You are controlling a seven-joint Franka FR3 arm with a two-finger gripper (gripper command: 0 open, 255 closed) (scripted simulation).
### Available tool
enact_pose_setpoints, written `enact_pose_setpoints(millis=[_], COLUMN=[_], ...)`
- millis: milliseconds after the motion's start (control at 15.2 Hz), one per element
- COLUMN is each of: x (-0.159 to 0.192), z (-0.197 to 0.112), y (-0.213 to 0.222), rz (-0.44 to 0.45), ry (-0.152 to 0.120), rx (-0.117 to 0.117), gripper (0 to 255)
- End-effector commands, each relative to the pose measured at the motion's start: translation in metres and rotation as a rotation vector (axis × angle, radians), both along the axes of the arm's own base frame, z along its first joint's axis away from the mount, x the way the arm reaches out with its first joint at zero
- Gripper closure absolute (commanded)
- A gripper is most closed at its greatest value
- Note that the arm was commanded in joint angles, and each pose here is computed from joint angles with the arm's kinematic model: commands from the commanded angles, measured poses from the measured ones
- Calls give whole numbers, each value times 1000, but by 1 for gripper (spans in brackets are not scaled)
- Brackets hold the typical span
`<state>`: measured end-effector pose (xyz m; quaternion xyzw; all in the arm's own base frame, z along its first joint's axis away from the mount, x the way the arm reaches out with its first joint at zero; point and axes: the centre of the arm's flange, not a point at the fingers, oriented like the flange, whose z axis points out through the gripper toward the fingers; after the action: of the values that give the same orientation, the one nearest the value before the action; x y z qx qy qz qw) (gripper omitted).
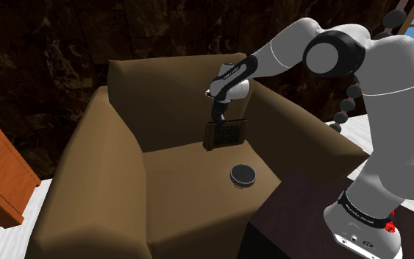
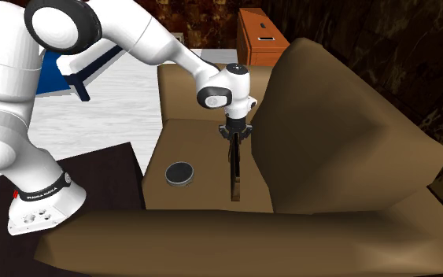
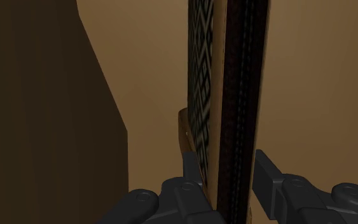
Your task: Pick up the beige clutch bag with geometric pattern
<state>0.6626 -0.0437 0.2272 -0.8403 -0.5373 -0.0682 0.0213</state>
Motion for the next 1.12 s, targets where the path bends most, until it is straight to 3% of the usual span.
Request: enact_pose_setpoints(millis=[0, 396, 1056], x=[0, 0, 0], z=[-1, 0, 53], y=[0, 0, 0], rz=[0, 0, 0], ry=[0, 0, 0], rx=[0, 0, 0], gripper=[255, 255, 255])
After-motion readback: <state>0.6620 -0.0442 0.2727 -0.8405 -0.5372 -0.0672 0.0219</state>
